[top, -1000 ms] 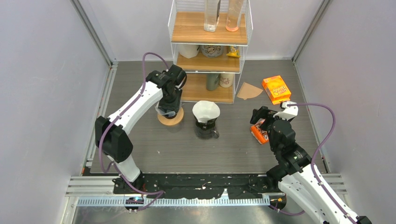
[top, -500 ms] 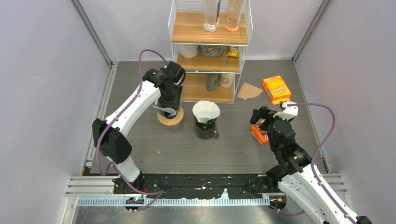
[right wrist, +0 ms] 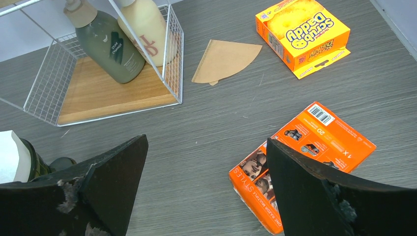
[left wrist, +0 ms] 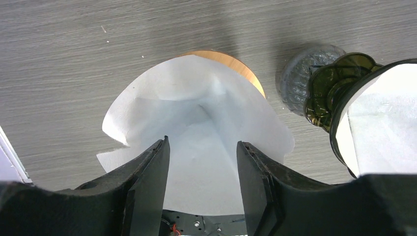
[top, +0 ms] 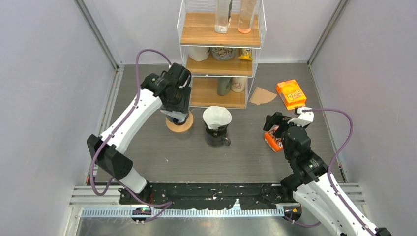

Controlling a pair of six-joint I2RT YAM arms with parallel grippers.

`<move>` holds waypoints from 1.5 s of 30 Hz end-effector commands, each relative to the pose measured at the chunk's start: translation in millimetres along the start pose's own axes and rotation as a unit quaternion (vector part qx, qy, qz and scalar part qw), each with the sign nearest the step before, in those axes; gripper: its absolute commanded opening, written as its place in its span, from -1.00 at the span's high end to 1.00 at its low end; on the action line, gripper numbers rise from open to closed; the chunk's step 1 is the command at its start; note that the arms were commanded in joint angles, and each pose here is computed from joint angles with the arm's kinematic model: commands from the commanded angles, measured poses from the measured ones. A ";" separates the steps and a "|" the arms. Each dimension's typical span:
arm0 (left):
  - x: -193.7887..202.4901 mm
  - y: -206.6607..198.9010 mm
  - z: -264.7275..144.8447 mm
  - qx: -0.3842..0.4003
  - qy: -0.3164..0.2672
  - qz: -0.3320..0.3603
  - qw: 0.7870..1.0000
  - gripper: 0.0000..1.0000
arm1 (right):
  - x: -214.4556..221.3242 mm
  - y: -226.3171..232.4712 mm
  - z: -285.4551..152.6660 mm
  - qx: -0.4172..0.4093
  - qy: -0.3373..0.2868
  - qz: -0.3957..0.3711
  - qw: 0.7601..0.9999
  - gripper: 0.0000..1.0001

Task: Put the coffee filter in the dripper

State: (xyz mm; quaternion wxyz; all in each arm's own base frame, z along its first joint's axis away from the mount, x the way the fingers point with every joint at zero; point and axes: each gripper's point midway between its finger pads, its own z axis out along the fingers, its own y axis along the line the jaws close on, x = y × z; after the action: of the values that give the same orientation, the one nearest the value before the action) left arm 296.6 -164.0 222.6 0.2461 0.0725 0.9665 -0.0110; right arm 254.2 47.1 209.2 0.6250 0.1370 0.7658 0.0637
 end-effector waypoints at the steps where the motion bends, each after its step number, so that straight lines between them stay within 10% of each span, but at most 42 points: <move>1: -16.1 -1.5 -25.7 0.012 -0.051 -0.014 0.999 -0.12 | -16.3 2.7 -0.9 0.000 -0.020 0.008 1.000 -0.93; 25: 20.9 -11.3 0.4 0.022 -0.005 -0.004 1.000 0.53 | -11.5 3.3 2.9 0.004 -0.010 0.001 1.000 -0.93; 45: 10.8 -8.6 23.7 0.000 -0.022 0.025 0.999 0.60 | -11.3 0.9 4.1 0.012 -0.011 -0.001 1.000 -0.93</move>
State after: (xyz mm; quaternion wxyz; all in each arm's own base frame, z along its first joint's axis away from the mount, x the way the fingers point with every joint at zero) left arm 290.5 -171.8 197.4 0.2511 0.0870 0.9640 -0.0095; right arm 256.6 48.2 201.3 0.6143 0.1332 0.7758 0.0549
